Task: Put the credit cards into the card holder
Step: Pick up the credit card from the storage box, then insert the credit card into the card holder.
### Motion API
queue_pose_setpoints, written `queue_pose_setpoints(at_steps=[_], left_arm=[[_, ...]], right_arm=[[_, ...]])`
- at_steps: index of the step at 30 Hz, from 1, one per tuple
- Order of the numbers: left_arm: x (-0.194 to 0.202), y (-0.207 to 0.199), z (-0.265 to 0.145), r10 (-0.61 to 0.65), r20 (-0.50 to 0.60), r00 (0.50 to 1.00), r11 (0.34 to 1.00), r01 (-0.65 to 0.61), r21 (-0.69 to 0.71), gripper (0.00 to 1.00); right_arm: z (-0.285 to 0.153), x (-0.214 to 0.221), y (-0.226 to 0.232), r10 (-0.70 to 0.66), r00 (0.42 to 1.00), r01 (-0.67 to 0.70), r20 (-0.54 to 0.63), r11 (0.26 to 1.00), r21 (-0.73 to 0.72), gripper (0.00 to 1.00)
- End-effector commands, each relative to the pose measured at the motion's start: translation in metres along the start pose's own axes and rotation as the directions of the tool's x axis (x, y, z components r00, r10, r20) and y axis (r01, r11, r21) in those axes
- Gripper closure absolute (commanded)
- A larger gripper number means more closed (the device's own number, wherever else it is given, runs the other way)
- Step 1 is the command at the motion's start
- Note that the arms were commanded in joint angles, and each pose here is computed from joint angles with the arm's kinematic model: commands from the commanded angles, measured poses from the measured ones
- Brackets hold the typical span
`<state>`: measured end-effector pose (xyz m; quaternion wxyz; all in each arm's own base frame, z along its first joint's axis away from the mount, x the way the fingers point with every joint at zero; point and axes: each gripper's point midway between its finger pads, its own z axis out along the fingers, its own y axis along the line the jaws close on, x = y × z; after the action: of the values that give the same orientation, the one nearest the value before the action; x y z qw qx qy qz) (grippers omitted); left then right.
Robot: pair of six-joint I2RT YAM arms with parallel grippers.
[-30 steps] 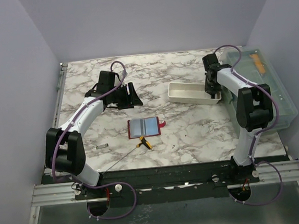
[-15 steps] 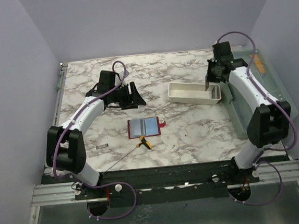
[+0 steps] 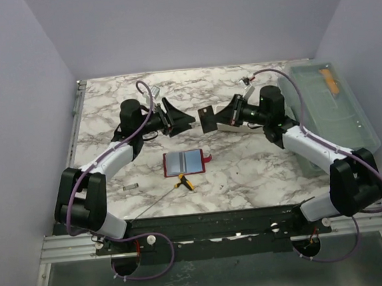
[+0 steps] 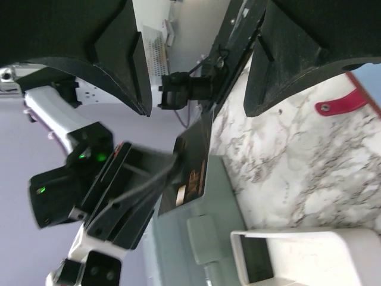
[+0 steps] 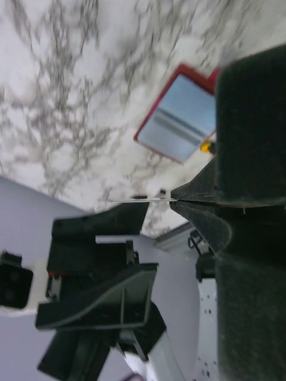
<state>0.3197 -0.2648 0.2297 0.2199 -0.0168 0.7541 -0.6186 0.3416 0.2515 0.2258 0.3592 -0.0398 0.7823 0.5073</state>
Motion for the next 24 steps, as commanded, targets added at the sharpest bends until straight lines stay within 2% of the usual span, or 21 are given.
queue_pose_setpoints(at_steps=[1,7,14,18,24], left_arm=[[-0.010,-0.056,-0.013,0.059,0.080,0.995,0.980,-0.073,0.186,0.30],[-0.006,-0.055,-0.019,0.032,0.119,0.992,0.982,-0.053,0.180,0.32],[-0.003,-0.060,-0.022,0.032,0.124,0.992,0.978,-0.057,0.202,0.60],[-0.001,-0.062,-0.022,0.037,0.115,0.993,0.975,-0.061,0.213,0.68],[0.002,-0.062,-0.024,0.072,0.089,0.993,0.971,-0.090,0.220,1.00]], right_arm=[[0.000,-0.013,0.085,-0.004,0.993,0.042,0.118,0.946,-0.322,1.00],[0.007,-0.002,0.089,0.073,0.989,-0.022,0.126,0.929,-0.370,1.00],[0.012,0.004,0.092,0.089,0.981,-0.020,0.173,0.930,-0.366,1.00],[0.017,0.006,0.090,0.095,0.980,-0.027,0.174,0.932,-0.361,1.00],[0.024,0.016,0.082,0.109,0.981,-0.052,0.158,0.942,-0.330,0.99]])
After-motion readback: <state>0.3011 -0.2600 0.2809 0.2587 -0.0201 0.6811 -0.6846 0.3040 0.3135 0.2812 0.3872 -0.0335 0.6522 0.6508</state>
